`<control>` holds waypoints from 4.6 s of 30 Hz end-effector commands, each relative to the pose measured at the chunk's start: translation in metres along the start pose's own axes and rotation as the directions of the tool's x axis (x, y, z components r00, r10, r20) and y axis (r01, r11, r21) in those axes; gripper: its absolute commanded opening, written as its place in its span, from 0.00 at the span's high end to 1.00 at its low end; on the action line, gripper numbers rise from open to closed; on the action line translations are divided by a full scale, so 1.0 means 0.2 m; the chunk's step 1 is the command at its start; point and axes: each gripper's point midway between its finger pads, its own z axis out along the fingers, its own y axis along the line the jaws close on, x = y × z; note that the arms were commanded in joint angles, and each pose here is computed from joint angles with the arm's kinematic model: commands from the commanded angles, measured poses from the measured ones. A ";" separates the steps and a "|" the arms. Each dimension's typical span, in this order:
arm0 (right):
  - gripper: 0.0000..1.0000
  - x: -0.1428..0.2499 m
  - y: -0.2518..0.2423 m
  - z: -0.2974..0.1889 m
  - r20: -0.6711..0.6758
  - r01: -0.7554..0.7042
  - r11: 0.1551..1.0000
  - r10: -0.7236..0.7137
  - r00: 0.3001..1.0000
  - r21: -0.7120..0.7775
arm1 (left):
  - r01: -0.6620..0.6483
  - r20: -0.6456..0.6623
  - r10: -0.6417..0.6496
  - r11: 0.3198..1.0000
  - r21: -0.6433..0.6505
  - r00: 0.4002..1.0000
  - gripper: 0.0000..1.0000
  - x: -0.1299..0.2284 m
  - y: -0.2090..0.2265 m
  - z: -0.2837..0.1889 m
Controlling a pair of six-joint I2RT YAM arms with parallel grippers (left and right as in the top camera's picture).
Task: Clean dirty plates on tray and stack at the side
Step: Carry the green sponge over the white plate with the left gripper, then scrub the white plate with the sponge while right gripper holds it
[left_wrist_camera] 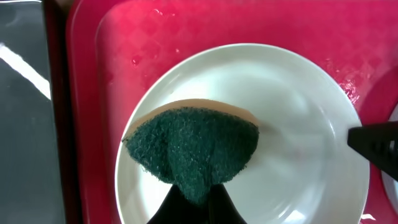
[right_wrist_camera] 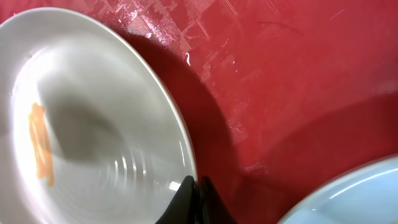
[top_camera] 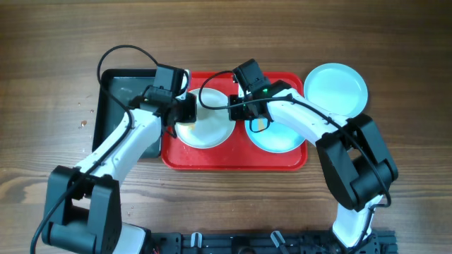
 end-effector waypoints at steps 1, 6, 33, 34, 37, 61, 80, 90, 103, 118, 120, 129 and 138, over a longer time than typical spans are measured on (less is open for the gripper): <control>0.96 0.05 -0.01 0.04 -0.042 -0.067 0.998 0.067 0.997 -0.006 | -0.006 -0.013 0.005 0.999 -0.037 1.000 0.96 0.03 0.00 0.02; 0.94 0.06 0.01 0.04 -0.054 -0.085 0.996 0.083 0.995 -0.028 | 0.039 0.001 -0.040 0.996 -0.086 0.999 0.96 0.03 0.04 0.01; 0.91 0.05 0.03 0.09 0.004 -0.013 0.999 0.013 1.000 -0.046 | 0.027 -0.078 -0.039 0.989 -0.147 0.996 0.96 0.13 0.09 0.11; 0.95 0.05 0.03 0.09 0.005 -0.013 0.999 0.013 1.000 -0.046 | 0.026 -0.088 -0.040 0.988 -0.155 0.995 0.96 0.14 0.10 0.13; 0.96 0.05 0.04 0.09 0.003 -0.011 0.999 0.012 1.000 -0.046 | 0.055 -0.085 -0.079 0.964 -0.261 0.993 0.96 0.16 0.19 0.17; 0.96 0.08 0.08 0.09 -0.025 0.011 0.996 -0.014 1.000 -0.091 | 0.190 -0.352 -0.079 0.938 0.290 0.933 0.96 0.39 -0.30 0.32; 0.96 0.08 0.08 0.09 -0.025 0.011 0.996 -0.014 1.000 -0.091 | 0.058 -0.110 -0.086 0.969 -0.239 0.990 0.96 0.17 0.17 0.16; 0.96 0.08 0.08 0.09 -0.023 0.012 0.996 -0.014 1.000 -0.093 | 0.131 -0.320 -0.099 0.988 0.079 0.942 0.96 0.38 -0.11 0.37; 0.96 0.08 0.08 0.09 -0.023 0.012 0.996 -0.015 1.000 -0.093 | 0.050 -0.306 0.017 0.977 0.209 0.952 0.95 0.42 -0.39 0.36; 0.96 0.08 0.08 0.09 -0.022 0.012 0.996 -0.014 1.000 -0.093 | 0.051 -0.026 -0.054 0.993 -0.107 0.998 0.96 0.01 0.03 0.03; 0.96 0.08 0.08 0.09 -0.022 0.012 0.996 -0.014 1.000 -0.093 | 0.075 -0.048 -0.081 0.989 -0.127 0.996 0.96 0.03 0.09 0.02; 0.96 0.08 0.08 0.09 -0.022 0.012 0.996 -0.014 1.000 -0.092 | 0.089 -0.071 -0.100 0.986 -0.141 0.993 0.95 0.21 0.16 0.14; 0.96 0.08 0.08 0.09 -0.020 0.013 0.995 -0.015 1.000 -0.094 | 0.142 -0.202 -0.087 0.952 0.272 0.976 0.96 0.30 -0.21 0.23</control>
